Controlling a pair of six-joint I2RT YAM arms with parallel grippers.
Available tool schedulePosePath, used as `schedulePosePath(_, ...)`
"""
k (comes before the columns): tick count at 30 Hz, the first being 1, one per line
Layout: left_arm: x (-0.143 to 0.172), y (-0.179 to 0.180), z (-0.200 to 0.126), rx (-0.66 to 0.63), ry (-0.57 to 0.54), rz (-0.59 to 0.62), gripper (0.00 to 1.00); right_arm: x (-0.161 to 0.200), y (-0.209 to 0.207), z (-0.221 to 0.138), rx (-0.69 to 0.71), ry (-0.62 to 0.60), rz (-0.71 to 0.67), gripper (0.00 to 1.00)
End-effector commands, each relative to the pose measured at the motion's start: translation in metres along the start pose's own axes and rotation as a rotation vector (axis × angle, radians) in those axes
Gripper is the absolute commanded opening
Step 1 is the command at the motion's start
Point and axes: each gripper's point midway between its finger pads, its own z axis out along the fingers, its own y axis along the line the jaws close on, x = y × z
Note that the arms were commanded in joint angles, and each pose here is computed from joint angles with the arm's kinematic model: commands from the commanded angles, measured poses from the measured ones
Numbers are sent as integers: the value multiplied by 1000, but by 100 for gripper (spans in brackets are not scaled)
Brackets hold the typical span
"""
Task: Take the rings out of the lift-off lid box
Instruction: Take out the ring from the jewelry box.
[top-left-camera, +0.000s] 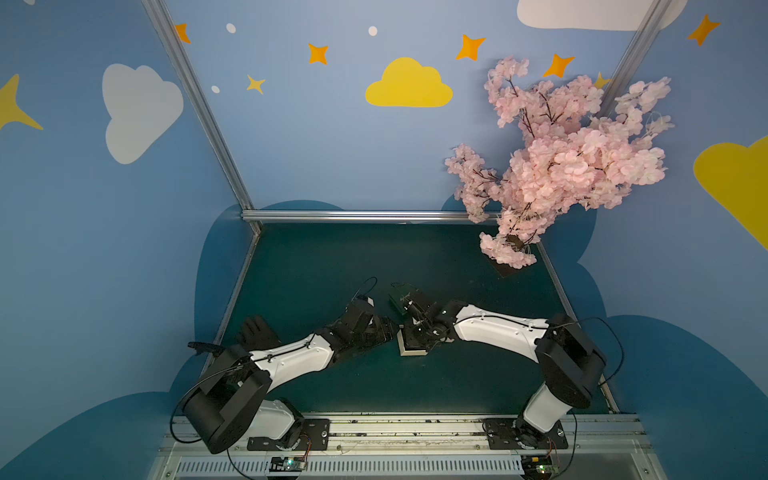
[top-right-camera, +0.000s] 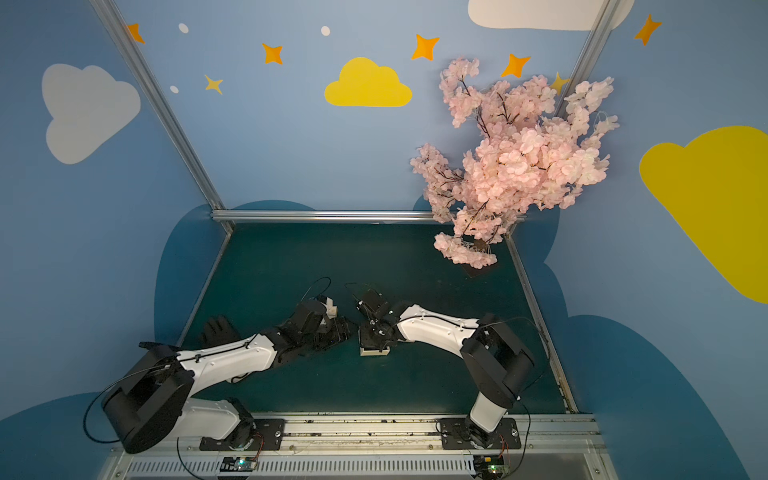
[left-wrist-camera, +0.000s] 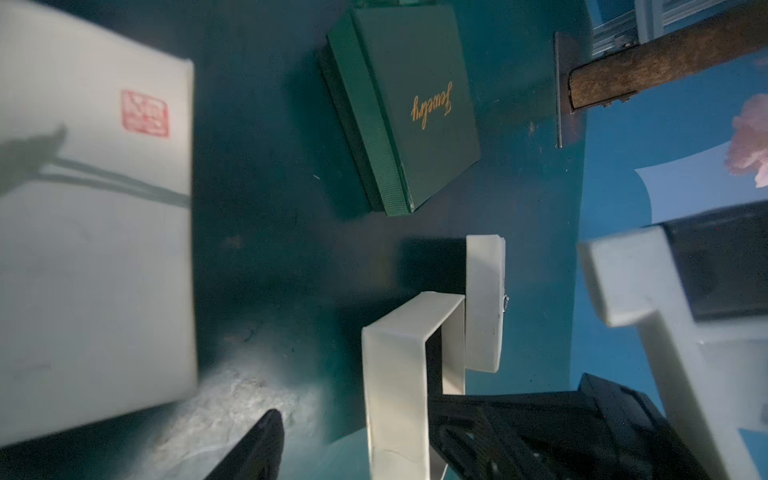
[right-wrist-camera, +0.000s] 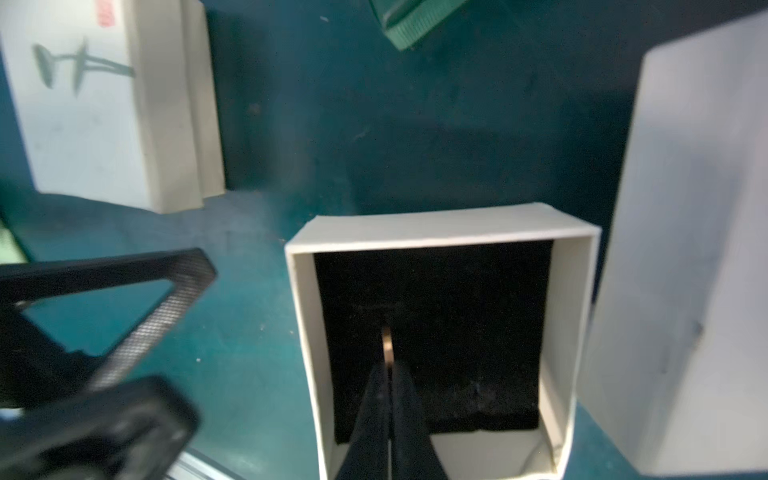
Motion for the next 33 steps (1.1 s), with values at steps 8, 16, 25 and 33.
schedulePosePath(8, 3, -11, 17, 28, 40, -9, 73, -8, 17, -11, -109, -45, 26, 0)
schedulePosePath(16, 2, -8, 24, 14, 43, -22, 66, -11, 21, -16, -154, -78, 52, 0)
schedulePosePath(25, 3, -5, 32, 6, 55, -20, 52, -13, 21, -18, -156, -94, 60, 0)
schedulePosePath(33, 7, 1, 40, -8, 73, -19, 46, -15, 17, -21, -144, -119, 77, 0)
